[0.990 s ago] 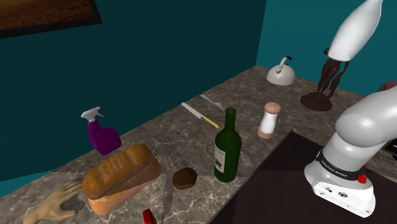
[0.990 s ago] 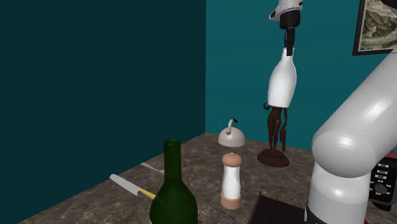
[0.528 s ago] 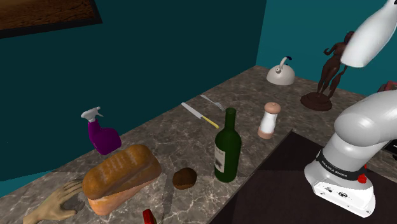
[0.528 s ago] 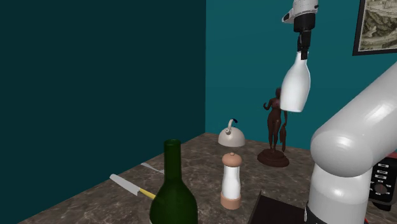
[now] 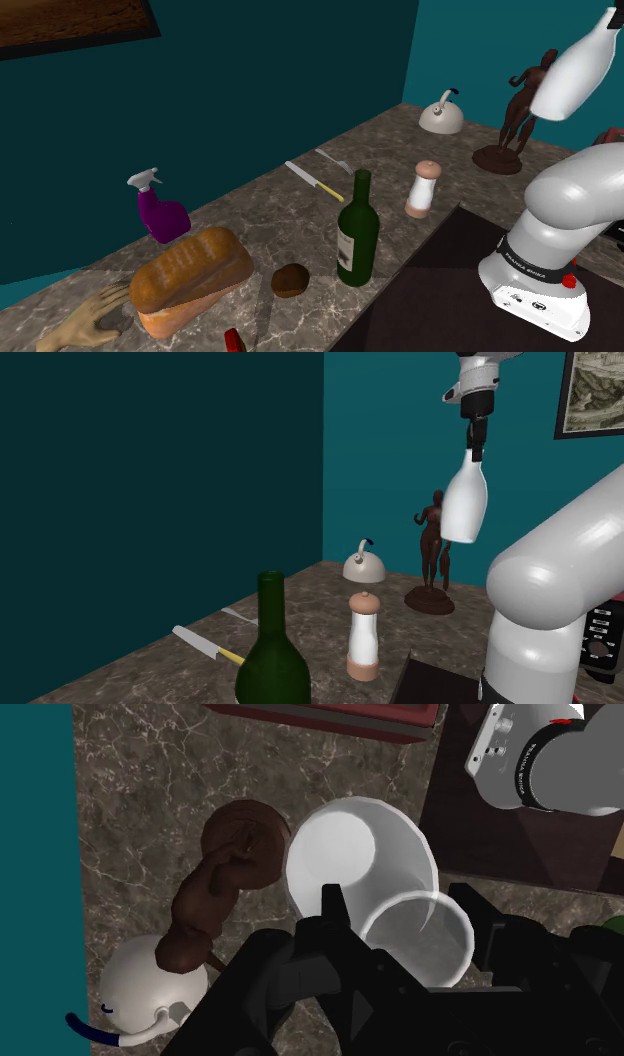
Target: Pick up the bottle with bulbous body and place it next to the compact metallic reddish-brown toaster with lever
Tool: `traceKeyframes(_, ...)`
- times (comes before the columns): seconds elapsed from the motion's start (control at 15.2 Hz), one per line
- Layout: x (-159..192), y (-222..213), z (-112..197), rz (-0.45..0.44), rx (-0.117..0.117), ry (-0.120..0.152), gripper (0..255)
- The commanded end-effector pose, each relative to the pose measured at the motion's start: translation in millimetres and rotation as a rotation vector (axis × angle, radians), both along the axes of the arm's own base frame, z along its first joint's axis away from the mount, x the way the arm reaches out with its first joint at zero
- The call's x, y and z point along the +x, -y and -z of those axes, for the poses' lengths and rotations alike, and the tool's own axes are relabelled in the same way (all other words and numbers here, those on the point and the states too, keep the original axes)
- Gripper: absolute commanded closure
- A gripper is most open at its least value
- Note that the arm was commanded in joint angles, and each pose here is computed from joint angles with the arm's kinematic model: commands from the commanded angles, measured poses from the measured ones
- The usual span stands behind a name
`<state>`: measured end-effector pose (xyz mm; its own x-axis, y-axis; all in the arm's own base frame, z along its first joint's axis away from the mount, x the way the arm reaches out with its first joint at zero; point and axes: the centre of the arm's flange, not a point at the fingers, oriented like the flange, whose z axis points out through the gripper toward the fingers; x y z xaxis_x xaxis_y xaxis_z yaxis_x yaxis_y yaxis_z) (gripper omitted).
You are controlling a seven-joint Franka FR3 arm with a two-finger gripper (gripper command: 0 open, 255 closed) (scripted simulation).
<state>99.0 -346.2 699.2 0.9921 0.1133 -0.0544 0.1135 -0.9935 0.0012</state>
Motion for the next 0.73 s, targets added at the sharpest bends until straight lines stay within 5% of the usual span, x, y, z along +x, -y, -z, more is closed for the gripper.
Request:
traceKeyframes(0.0, 0, -1, 12, 0.000, -0.001, 0.000, 255)
traceKeyframes(0.66, 0, -1, 64, 0.000, -0.001, 0.000, 255)
